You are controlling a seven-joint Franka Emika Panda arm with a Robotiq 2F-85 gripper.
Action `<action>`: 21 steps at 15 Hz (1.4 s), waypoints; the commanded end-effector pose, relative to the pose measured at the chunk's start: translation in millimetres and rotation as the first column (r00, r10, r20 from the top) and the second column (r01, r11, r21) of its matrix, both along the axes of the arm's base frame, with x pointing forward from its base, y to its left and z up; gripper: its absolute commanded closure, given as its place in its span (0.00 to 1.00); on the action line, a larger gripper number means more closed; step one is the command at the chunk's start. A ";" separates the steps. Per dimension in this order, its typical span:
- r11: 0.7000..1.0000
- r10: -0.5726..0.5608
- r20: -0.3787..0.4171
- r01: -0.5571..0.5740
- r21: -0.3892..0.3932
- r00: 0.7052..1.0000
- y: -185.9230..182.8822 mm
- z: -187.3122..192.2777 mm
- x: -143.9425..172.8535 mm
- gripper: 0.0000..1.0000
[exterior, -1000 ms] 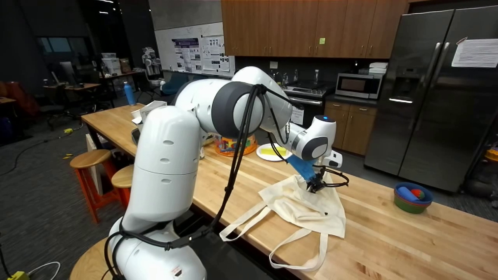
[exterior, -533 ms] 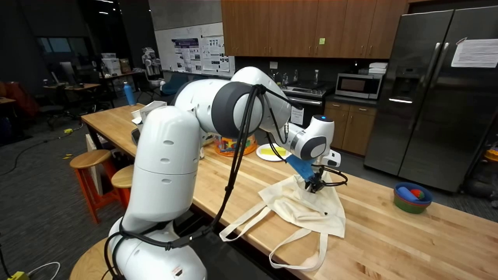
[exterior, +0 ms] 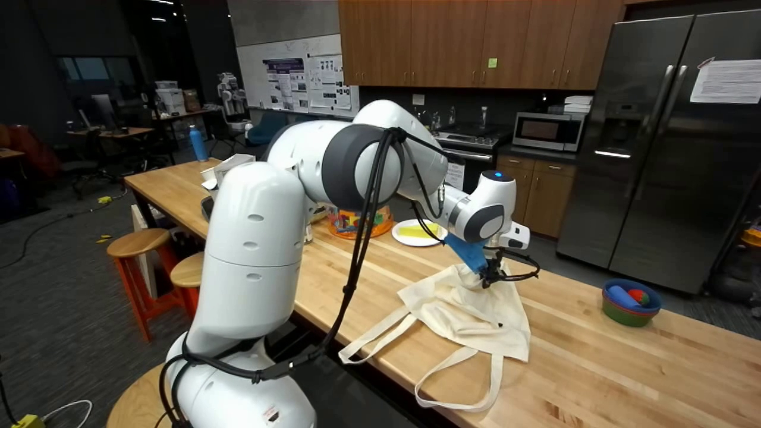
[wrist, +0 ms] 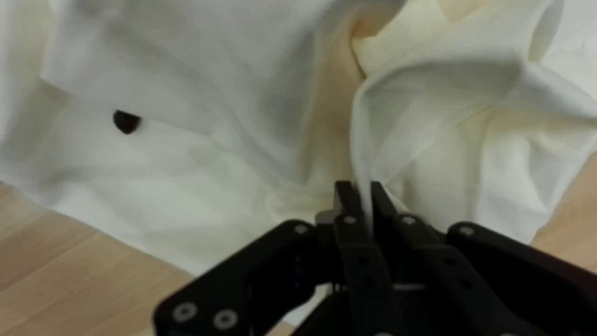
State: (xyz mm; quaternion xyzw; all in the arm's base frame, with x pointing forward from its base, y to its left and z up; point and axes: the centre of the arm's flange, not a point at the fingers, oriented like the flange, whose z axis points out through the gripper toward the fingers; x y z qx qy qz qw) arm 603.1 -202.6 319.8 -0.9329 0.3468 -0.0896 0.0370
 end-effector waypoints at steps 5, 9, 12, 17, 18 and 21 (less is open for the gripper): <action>0.980 -0.201 0.012 0.201 -0.004 0.979 -75.7 4.2 -21.1 0.99; 0.956 -0.295 -0.007 0.295 0.003 0.956 -108.9 -6.4 -37.3 0.99; 0.938 -0.347 -0.023 0.347 0.001 0.938 -126.4 -16.5 -48.3 0.99; 0.927 -0.375 -0.038 0.375 0.003 0.926 -129.8 -22.4 -53.2 0.99; 0.928 -0.373 -0.033 0.373 0.005 0.927 -126.9 -19.9 -52.6 0.99; 0.939 -0.344 -0.015 0.344 0.010 0.939 -114.9 -8.4 -46.7 0.99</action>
